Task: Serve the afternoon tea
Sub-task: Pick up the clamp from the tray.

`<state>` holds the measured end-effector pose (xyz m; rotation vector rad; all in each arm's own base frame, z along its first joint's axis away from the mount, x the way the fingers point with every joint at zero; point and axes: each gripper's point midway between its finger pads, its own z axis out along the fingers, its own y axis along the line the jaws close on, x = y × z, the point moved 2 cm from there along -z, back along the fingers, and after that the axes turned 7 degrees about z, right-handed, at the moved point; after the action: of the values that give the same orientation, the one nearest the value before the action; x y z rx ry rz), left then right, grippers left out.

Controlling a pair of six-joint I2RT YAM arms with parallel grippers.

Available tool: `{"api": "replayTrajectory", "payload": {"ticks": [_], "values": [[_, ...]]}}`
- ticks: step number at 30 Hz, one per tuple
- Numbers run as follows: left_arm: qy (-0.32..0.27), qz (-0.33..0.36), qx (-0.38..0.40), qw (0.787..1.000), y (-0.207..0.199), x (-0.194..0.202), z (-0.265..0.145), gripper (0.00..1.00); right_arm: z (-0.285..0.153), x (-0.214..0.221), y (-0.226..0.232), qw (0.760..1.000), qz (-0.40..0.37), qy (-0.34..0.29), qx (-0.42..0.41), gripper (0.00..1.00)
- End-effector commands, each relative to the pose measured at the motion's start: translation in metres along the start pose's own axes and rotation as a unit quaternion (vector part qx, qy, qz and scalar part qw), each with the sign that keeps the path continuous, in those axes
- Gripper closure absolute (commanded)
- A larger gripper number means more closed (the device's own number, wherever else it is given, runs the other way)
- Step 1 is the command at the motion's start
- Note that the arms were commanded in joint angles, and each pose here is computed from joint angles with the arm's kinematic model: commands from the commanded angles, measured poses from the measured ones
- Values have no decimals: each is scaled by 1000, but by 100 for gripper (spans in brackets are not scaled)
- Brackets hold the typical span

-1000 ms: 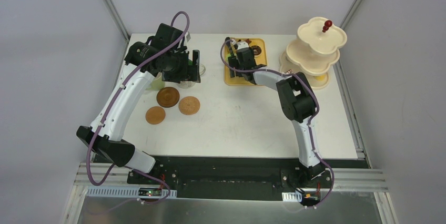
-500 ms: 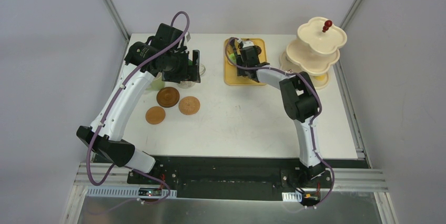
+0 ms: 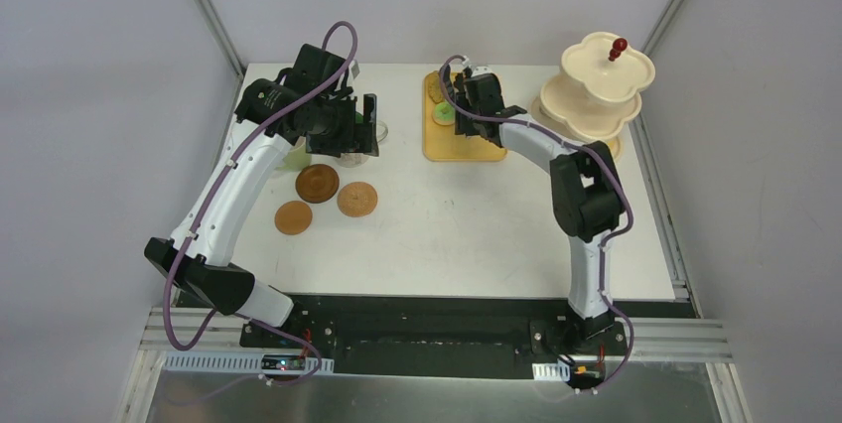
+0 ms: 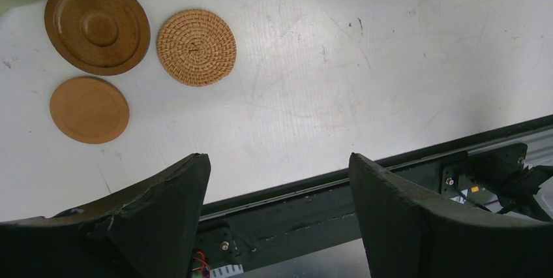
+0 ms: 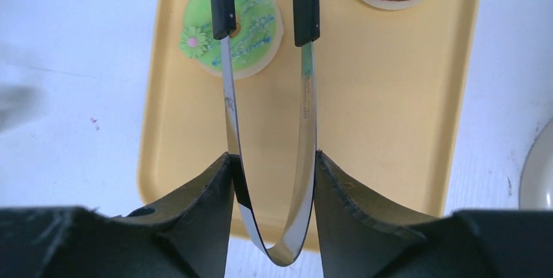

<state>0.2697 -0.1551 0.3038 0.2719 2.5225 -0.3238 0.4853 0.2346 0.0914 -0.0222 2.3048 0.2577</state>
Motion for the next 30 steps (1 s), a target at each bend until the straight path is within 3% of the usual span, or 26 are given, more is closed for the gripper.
{"api": "replayTrajectory", "payload": {"ticks": [1, 5, 10, 16, 19, 23, 30], "values": [[-11, -20, 12, 1000, -6, -7, -5, 20, -49, -37, 12, 998, 14, -45, -35, 72], [-18, -49, 49, 997, -19, -18, -2, 19, -70, -38, 12, 998, 6, -48, -48, 73], [-26, -143, 114, 983, -37, -46, 8, 19, -107, -41, 14, 996, 2, -59, -66, 73], [-29, -286, 212, 934, -65, -73, 53, 19, -152, -29, 32, 992, 2, -54, -111, 73], [-67, -337, 244, 907, -72, -89, 70, 19, -172, -18, 43, 991, 16, -46, -127, 74], [-115, -333, 211, 912, -72, -106, 82, 20, -195, -8, 55, 989, 21, -49, -141, 74], [-89, -384, 156, 906, -69, -95, 111, 20, -211, 6, 70, 987, 15, -47, -151, 74]]}}
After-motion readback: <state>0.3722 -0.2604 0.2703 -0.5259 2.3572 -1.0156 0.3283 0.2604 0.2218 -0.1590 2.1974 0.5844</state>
